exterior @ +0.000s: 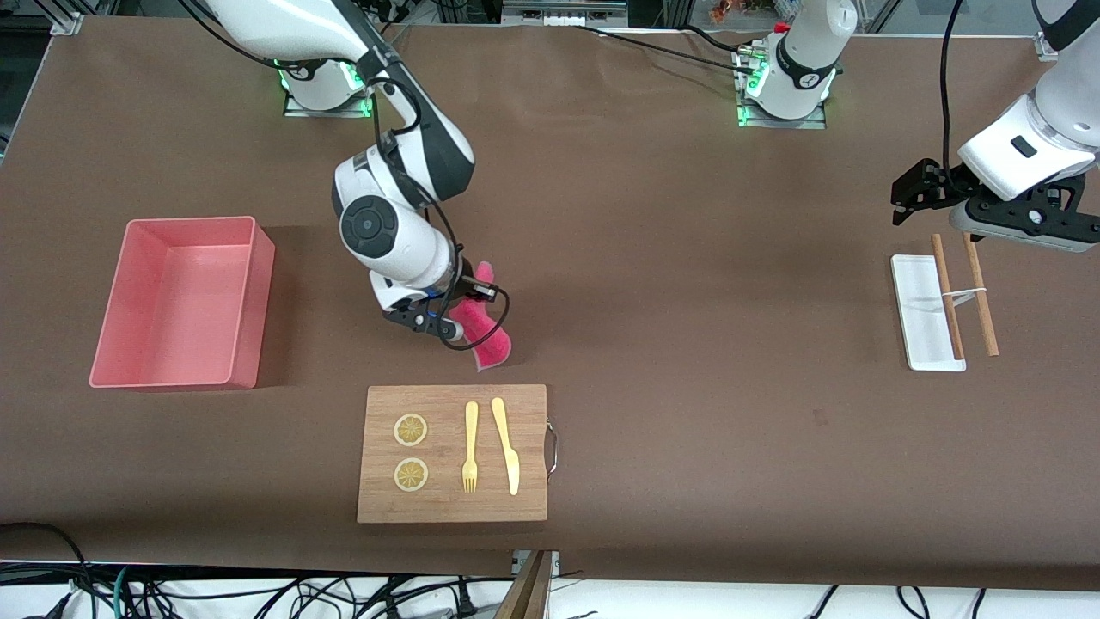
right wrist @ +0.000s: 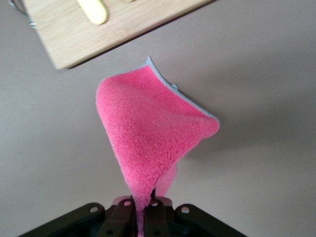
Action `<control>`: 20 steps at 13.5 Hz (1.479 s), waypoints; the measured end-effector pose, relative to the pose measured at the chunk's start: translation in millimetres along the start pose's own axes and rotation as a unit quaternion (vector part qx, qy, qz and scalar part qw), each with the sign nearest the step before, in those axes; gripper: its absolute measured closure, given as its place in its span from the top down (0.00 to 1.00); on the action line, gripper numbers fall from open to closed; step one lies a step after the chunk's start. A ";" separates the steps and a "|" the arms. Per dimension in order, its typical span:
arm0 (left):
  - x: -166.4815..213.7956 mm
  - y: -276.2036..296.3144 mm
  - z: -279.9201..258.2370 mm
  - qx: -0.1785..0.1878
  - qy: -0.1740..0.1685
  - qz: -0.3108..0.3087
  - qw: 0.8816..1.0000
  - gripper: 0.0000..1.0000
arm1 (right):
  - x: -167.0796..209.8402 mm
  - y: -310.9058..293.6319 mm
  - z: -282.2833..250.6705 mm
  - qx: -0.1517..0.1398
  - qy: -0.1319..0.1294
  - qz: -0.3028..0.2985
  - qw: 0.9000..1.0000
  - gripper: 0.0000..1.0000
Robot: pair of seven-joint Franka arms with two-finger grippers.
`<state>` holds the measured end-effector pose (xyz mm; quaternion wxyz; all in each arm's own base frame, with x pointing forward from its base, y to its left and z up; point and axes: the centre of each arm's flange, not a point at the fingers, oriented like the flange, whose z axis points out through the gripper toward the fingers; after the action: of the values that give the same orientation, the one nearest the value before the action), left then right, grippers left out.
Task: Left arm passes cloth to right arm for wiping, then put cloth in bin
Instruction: 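Carry the cloth with the right gripper over the pink bin, then lower the cloth into the pink bin and open the right gripper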
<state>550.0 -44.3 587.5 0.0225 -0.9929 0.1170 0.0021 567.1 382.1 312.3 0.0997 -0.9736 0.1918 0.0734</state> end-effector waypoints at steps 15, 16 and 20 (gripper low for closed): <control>0.6 1.2 -2.8 0.000 0.003 0.002 1.000 1.00 | 208.6 295.8 -11.6 -0.044 -0.065 -0.080 0.994 0.02; 0.6 1.2 -2.9 0.000 0.003 0.002 1.000 1.00 | 214.7 309.8 -15.0 -0.054 -0.062 -0.097 0.992 0.02; 0.6 1.3 -3.0 0.000 0.003 0.002 1.000 1.00 | 226.7 329.0 -45.2 -0.093 -0.036 -0.170 0.980 0.02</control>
<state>550.3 -45.8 590.4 0.0226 -0.9927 0.1189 -0.0009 651.8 -7.5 260.4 0.0262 -0.9937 0.0116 0.1079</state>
